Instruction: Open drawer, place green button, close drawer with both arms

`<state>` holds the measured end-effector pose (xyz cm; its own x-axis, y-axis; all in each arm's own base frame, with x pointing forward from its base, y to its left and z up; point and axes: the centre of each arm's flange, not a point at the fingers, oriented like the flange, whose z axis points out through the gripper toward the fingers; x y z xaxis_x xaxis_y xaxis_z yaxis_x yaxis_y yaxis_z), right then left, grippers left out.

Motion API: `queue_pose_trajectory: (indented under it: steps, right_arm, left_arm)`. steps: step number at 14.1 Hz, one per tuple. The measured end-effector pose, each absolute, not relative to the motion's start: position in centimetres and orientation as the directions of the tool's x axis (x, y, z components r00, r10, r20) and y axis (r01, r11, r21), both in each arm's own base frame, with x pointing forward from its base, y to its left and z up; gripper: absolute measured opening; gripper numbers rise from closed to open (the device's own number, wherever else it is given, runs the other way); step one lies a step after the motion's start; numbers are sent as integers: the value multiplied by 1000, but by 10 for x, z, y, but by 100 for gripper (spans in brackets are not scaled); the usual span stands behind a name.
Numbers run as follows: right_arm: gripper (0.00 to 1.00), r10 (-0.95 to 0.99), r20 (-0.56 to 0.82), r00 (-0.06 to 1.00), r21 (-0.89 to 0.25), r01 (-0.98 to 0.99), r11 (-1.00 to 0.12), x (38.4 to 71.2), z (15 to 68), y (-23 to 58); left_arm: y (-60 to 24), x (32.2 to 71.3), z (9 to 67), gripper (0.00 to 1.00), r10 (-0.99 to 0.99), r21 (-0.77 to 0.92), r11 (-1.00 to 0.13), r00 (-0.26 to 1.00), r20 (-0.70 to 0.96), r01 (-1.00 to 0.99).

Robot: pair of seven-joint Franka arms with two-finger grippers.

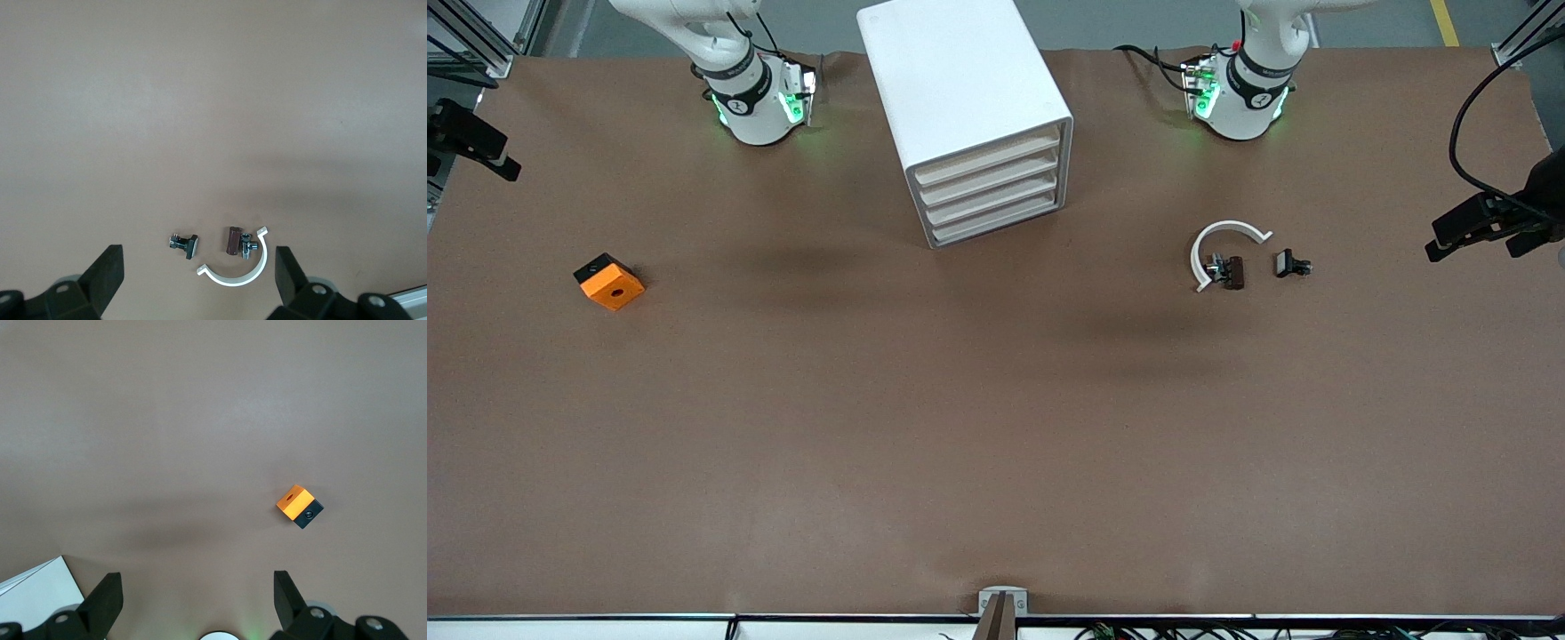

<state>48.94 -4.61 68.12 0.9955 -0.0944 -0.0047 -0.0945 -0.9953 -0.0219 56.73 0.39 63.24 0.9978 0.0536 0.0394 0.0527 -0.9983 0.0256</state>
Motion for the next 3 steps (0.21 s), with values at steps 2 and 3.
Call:
queue_pose_trajectory:
  steps: [2,3]
  right_arm:
    - [100,-93,-5,996,-22,-93,-995,489,681,-46]
    - [100,-93,-5,996,-22,-93,-995,489,681,-46]
  left_arm:
    - [4,567,632,100,53,26,-998,998,39,52]
    - [4,567,632,100,53,26,-998,998,39,52]
